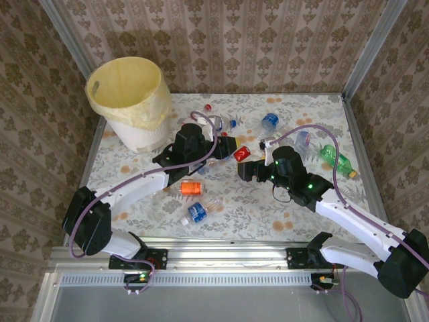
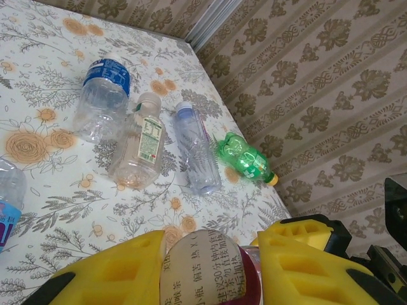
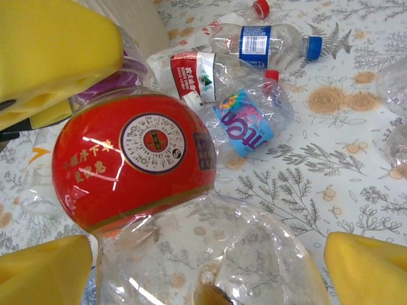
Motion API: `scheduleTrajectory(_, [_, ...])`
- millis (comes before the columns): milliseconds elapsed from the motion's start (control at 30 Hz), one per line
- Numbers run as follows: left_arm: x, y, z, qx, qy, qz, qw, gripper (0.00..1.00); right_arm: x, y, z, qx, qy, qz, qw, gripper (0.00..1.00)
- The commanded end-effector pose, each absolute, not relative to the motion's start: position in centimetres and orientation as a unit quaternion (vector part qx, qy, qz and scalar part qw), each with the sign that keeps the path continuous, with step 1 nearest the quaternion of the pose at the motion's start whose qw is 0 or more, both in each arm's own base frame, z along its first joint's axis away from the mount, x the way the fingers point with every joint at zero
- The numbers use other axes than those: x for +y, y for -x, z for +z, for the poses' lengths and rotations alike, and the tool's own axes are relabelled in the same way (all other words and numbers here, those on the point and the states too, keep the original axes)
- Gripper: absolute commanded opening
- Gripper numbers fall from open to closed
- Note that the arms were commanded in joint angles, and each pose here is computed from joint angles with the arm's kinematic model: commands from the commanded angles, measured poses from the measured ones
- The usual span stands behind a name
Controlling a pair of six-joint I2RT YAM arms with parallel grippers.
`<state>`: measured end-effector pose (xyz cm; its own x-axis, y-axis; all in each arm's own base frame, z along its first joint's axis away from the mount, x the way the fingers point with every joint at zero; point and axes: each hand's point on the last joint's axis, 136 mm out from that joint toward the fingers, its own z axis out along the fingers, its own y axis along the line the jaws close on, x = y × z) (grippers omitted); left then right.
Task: Throw the plastic bottles in the bin
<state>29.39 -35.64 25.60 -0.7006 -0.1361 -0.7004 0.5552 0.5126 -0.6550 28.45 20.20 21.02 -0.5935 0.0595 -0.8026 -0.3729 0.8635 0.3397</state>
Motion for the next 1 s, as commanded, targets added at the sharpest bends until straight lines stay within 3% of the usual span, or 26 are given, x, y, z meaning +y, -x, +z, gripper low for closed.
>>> scheduleTrajectory(0, [-35.6,-29.6,26.8,0.78,-0.148,-0.476,0.377,0.05,20.0,-28.6,21.0,0.858,0.086,0.241,0.446,1.0])
scheduleTrajectory(500, [-31.4,-31.6,26.6,0.798,-0.137,-0.421,0.408,0.04,19.3,-28.2,20.1,0.868,0.091,0.222,0.436,1.0])
scheduleTrajectory(967, [-22.5,-34.0,33.0,0.793,-0.149,-0.292,0.513,0.04,16.9,-27.2,19.8,0.867,0.071,0.197,0.451,1.0])
